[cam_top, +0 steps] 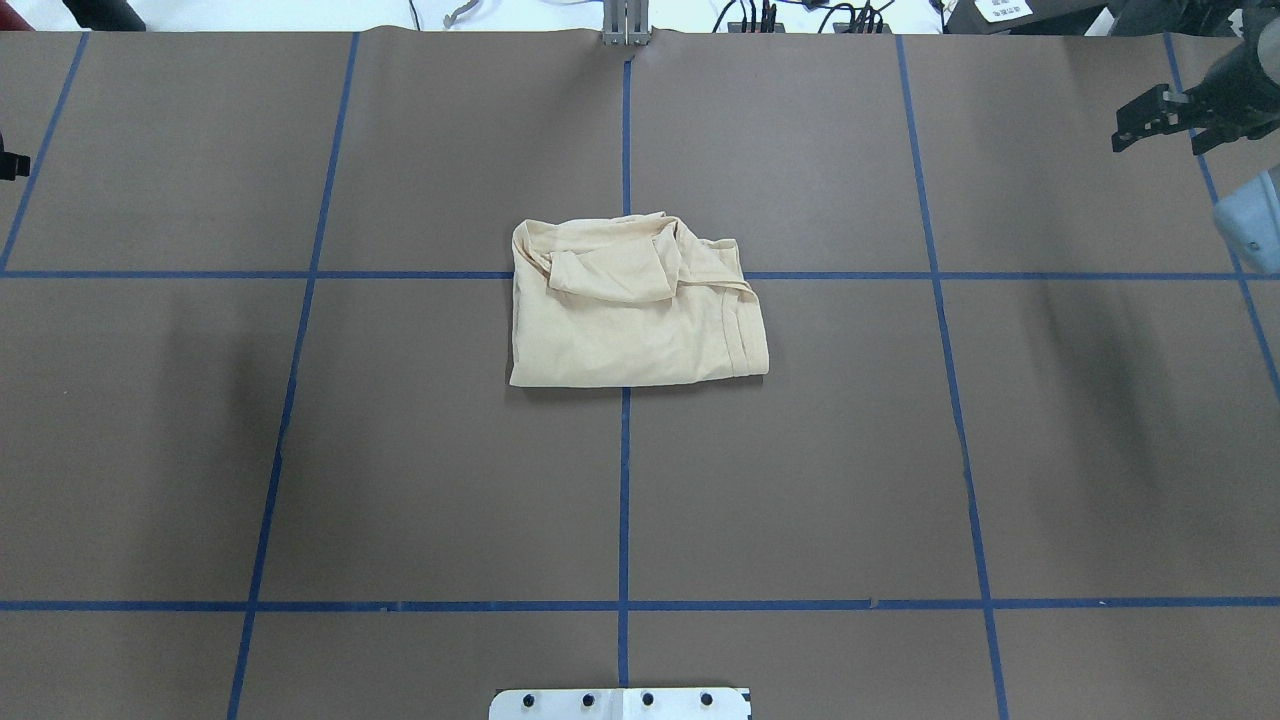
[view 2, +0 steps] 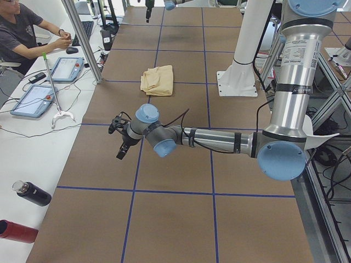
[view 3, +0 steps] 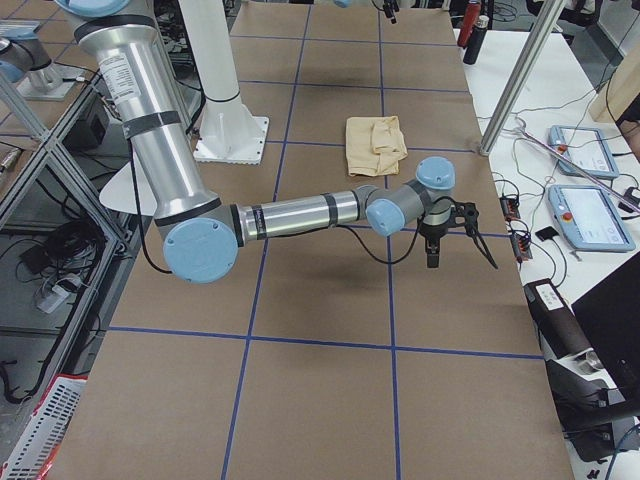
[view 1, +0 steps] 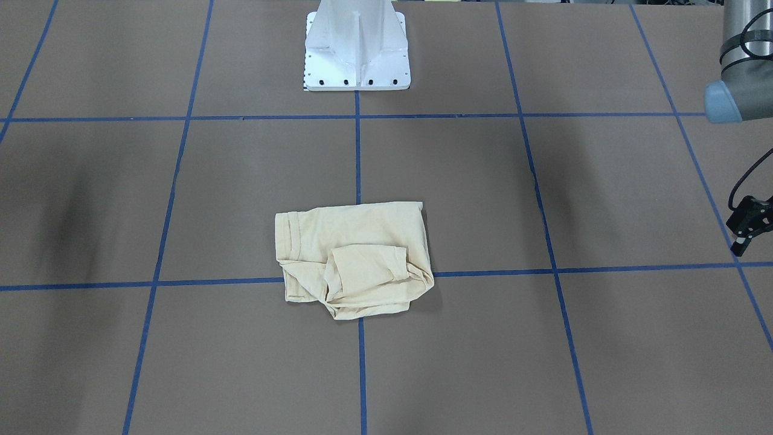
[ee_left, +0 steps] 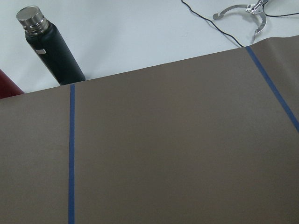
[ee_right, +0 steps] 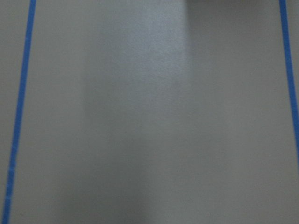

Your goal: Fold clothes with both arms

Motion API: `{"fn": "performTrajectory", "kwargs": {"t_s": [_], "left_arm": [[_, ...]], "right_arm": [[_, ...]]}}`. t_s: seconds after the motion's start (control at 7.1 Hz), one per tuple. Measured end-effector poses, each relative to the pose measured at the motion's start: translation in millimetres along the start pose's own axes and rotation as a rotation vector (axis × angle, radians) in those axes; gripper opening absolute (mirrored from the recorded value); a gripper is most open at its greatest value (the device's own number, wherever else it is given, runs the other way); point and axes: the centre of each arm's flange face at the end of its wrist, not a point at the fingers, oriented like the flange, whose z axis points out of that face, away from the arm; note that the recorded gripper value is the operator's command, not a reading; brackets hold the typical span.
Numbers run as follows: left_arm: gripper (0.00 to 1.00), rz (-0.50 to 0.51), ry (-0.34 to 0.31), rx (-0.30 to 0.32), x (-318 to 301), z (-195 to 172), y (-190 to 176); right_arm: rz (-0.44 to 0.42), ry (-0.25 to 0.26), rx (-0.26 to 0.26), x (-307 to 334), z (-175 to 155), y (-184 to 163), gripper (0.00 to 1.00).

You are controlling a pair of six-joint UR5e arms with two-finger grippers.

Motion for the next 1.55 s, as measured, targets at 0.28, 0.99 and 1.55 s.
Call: {"fn": "performTrajectory", "kwargs": {"t_s": [0.28, 0.99, 1.55], "left_arm": [[1.0, 0.115, 0.0, -0.089, -36.0, -20.5, 5.0], [1.0, 0.325, -0.06, -0.271, -85.7, -98.9, -9.0], [1.0, 0.22, 0.021, -0.395, -106.3, -106.3, 19.6]], "right_arm": [[-0.142, 0.06, -0.049, 65.9, -15.7, 7.7, 1.0], [-0.131, 0.097, -0.134, 149.3, -84.9, 36.0, 1.0], [-0.124, 0.028, -0.298, 154.3, -113.7, 117.1, 1.0]]}}
